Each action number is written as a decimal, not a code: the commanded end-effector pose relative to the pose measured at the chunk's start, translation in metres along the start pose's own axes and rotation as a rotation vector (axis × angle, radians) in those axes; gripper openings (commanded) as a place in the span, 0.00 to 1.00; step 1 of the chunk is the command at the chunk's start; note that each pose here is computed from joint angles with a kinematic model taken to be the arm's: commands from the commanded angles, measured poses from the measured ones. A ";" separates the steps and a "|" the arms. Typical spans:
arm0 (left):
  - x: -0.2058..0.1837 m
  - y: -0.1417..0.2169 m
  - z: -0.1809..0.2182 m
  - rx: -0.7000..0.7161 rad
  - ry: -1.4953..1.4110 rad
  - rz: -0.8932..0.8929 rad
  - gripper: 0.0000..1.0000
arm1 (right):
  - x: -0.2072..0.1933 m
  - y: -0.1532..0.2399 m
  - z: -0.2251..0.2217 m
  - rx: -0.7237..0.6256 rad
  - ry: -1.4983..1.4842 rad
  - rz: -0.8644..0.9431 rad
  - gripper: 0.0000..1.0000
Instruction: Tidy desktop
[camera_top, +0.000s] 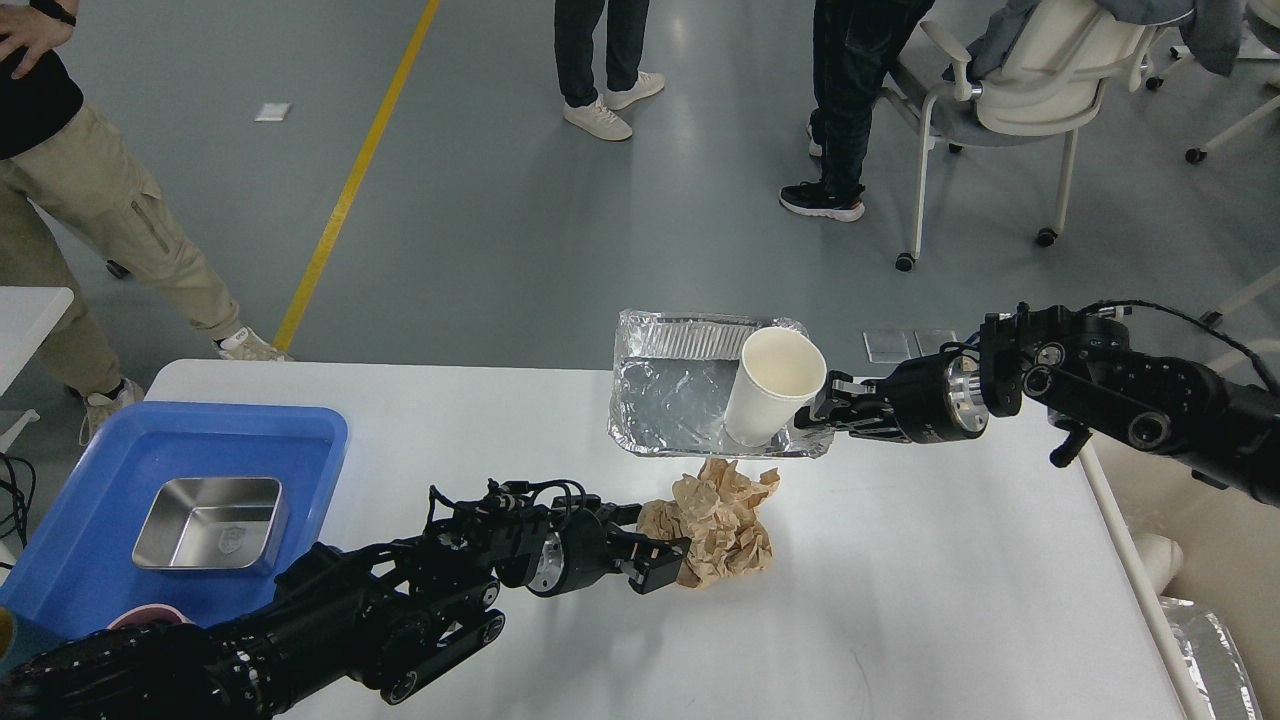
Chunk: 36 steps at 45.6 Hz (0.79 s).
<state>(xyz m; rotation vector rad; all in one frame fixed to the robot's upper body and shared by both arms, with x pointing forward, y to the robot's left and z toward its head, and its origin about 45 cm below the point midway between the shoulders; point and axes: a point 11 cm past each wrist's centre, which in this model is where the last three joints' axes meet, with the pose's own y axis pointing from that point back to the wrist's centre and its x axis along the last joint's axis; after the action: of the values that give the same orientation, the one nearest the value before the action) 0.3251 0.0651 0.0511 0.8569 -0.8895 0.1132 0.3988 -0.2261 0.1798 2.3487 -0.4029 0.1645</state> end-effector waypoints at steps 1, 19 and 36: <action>-0.007 0.001 -0.005 0.007 -0.003 -0.021 0.05 | -0.001 0.004 -0.004 0.015 0.004 0.003 0.00; -0.015 0.005 -0.011 0.006 -0.013 -0.040 0.00 | -0.001 0.007 -0.006 0.028 0.002 0.010 0.00; -0.018 0.011 -0.008 -0.065 -0.029 -0.051 0.00 | -0.002 0.007 -0.003 0.024 -0.001 0.011 0.00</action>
<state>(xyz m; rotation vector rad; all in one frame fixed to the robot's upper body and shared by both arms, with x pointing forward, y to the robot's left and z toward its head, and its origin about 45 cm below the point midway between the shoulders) 0.3140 0.0770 0.0410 0.8288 -0.8882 0.0371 0.3947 -0.2281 0.1869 2.3722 -0.4167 0.1742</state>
